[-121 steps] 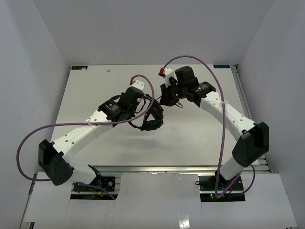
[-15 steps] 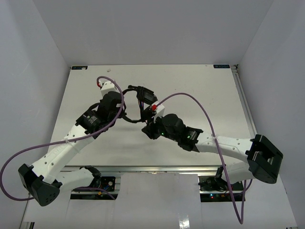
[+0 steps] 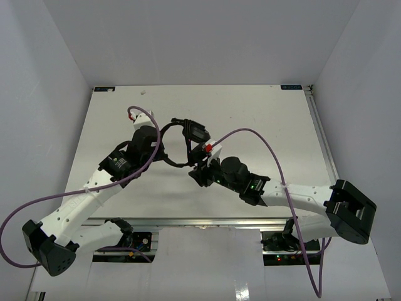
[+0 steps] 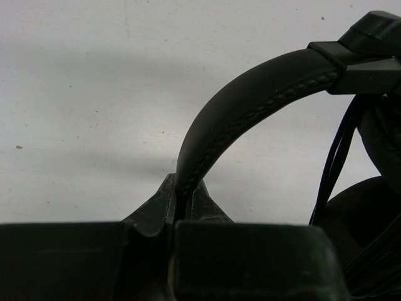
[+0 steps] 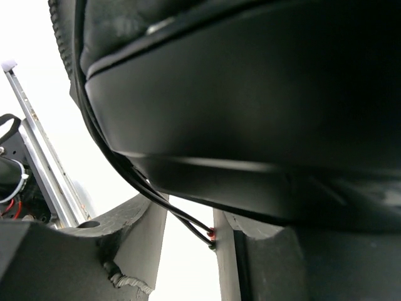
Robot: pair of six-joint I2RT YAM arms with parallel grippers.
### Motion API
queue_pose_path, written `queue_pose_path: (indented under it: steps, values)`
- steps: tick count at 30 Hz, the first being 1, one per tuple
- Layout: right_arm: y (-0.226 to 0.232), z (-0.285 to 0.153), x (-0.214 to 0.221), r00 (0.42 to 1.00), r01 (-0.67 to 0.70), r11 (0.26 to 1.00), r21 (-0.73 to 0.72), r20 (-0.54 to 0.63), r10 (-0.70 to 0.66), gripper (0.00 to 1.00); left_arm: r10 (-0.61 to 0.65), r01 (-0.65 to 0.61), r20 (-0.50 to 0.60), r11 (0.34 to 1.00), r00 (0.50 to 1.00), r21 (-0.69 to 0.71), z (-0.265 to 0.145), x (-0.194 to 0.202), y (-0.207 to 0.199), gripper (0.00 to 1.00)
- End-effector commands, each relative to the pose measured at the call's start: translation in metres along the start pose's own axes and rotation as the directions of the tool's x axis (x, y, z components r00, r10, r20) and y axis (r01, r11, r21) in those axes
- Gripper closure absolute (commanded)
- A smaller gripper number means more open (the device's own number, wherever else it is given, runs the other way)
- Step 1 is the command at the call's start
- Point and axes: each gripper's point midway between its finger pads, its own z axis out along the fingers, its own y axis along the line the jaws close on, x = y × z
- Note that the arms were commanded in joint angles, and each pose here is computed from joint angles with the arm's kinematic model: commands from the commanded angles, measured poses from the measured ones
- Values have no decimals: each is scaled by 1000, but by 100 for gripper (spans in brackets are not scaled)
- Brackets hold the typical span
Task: Wrap the headphones
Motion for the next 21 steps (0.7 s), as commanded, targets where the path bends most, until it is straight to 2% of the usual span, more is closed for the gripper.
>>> queue_pose_path:
  steps: [1,16,21]
  values:
    - [-9,-2,0,999,32,999,37,32,-33,60,-102,90,63,983,993,163,-19,-25,-28,100]
    - [-22,-10,12,998,61,995,81,23,-63,43,-76,71,38,991,996,116,-3,-13,-21,100]
    - [-24,-20,13,997,66,994,85,20,-68,28,-72,69,21,993,997,100,7,-10,-20,100]
